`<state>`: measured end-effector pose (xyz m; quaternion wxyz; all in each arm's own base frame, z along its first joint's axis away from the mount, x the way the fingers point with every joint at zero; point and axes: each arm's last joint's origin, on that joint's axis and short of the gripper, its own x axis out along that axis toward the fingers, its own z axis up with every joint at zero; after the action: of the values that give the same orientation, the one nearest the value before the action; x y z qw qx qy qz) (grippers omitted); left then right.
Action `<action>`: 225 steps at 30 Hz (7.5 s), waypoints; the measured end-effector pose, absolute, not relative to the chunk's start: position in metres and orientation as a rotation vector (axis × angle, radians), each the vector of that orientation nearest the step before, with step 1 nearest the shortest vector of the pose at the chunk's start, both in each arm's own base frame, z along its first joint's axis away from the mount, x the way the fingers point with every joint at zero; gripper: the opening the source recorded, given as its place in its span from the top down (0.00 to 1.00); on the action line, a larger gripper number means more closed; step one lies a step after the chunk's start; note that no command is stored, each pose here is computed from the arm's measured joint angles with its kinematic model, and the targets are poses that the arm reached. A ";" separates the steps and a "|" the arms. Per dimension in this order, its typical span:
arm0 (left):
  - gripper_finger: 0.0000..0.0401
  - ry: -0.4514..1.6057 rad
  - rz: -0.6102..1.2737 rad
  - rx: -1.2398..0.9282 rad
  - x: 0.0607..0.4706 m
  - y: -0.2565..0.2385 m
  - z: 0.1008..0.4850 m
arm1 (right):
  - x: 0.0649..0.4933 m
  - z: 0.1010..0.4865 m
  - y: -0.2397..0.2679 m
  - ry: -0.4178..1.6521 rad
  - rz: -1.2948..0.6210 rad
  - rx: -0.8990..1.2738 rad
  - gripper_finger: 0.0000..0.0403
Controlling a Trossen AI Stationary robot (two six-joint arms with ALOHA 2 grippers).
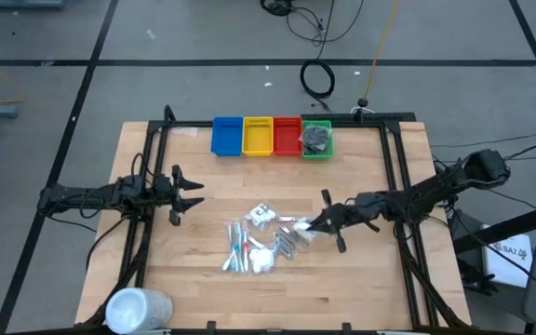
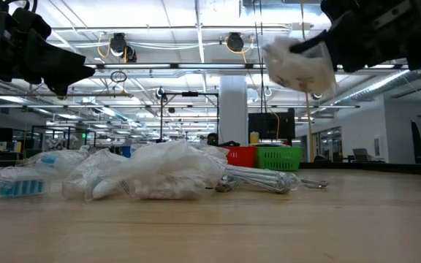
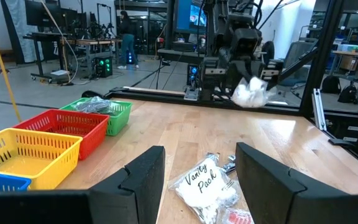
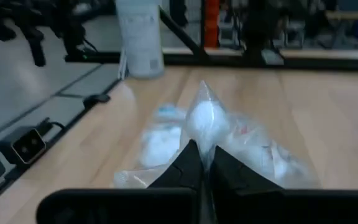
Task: Pick & Place Travel size toiletries
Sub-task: Put the cotton pack into the red bin
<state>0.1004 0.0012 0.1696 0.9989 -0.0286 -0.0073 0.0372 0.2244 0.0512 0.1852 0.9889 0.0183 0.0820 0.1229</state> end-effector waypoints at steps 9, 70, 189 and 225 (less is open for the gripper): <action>0.52 -0.015 0.074 -0.057 0.100 0.001 0.170 | 0.235 0.200 0.021 0.040 0.114 0.003 1.00; 0.52 -0.015 0.083 -0.057 0.100 0.001 0.170 | 0.311 0.150 -0.221 0.204 -0.590 0.262 0.99; 0.52 -0.015 0.084 -0.057 0.100 0.001 0.170 | 0.156 0.249 -0.001 0.067 -0.074 0.062 0.97; 0.52 -0.015 0.084 -0.057 0.100 0.001 0.170 | 0.100 0.176 0.004 -0.066 -0.011 0.070 1.00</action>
<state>0.1004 0.0015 0.1696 0.9987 -0.0286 -0.0074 0.0422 0.1004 0.0040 0.1762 0.9988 0.0351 -0.0332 -0.0056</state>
